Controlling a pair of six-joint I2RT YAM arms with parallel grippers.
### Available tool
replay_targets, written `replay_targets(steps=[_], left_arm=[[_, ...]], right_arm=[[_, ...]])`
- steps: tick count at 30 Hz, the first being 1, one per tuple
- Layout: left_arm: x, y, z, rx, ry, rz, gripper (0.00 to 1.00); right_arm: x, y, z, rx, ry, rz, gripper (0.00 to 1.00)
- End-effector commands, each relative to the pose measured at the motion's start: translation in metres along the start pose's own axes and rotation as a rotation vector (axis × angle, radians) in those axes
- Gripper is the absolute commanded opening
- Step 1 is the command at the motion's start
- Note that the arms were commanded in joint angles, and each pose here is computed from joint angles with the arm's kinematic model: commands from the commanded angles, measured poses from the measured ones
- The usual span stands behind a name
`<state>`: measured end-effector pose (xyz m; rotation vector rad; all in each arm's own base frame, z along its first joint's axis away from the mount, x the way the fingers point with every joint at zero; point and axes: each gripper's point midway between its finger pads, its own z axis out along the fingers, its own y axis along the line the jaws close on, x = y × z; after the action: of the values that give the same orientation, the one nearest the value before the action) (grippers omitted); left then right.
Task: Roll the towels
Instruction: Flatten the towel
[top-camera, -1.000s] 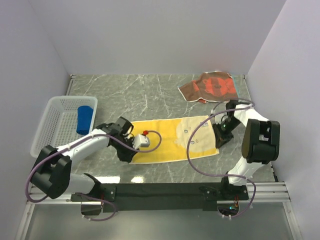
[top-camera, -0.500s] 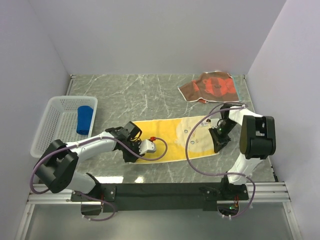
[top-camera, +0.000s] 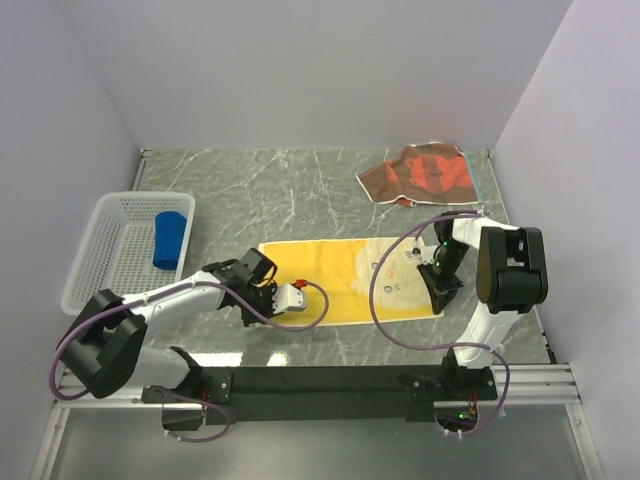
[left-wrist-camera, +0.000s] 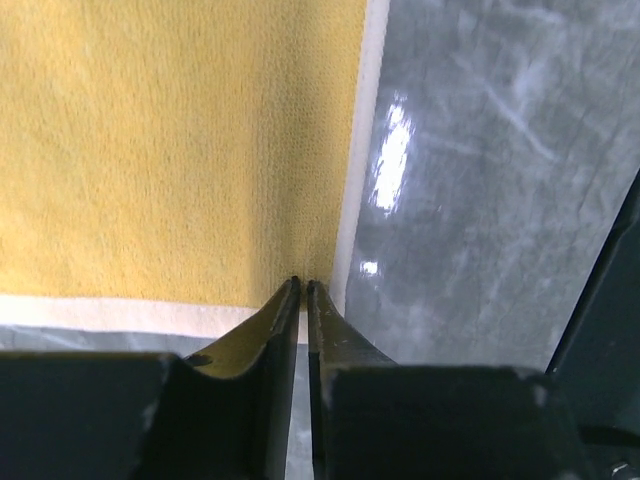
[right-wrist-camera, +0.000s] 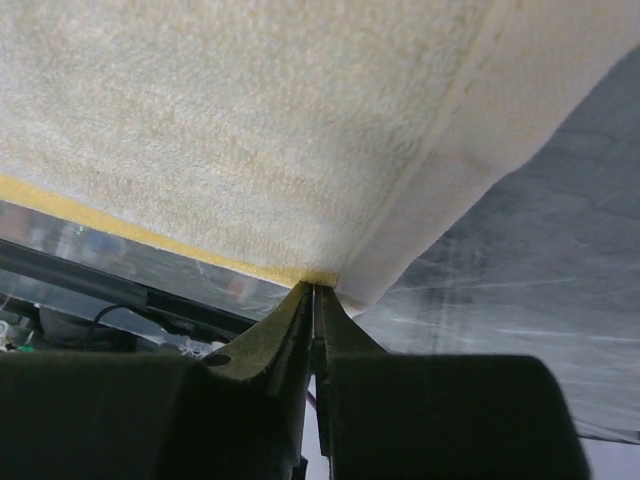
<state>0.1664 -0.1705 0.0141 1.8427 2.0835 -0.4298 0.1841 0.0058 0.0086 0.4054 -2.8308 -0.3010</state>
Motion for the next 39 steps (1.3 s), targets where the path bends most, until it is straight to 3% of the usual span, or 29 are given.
replay_targets(steps=[1, 14, 18, 22, 25, 29, 34, 39], left_arm=[[0.063, -0.024, -0.004, 0.063, 0.204, -0.028, 0.14], [0.073, -0.001, -0.023, 0.082, 0.204, -0.091, 0.12], [0.063, -0.006, -0.034, 0.112, 0.166, -0.094, 0.21], [0.029, 0.006, -0.052, 0.081, 0.054, -0.113, 0.31], [-0.002, 0.029, -0.069, 0.048, -0.045, -0.143, 0.33], [-0.034, 0.076, -0.093, 0.006, -0.161, -0.222, 0.39], [-0.025, 0.148, -0.095, -0.079, -0.211, -0.458, 0.5], [-0.008, 0.199, -0.091, -0.173, -0.188, -0.585, 0.54]], right_arm=[[-0.006, -0.02, 0.012, 0.104, 0.005, -0.047, 0.11], [-0.04, 0.023, 0.014, 0.054, -0.008, -0.149, 0.19], [-0.047, 0.037, 0.002, -0.012, -0.031, -0.183, 0.24], [-0.058, 0.064, -0.043, -0.11, -0.169, -0.252, 0.3], [-0.069, 0.077, -0.081, -0.208, -0.304, -0.285, 0.34], [-0.107, 0.063, -0.133, -0.194, -0.49, -0.274, 0.36], [-0.156, 0.015, -0.162, 0.008, -0.613, -0.202, 0.36], [-0.196, -0.001, -0.161, 0.037, -0.638, -0.168, 0.37]])
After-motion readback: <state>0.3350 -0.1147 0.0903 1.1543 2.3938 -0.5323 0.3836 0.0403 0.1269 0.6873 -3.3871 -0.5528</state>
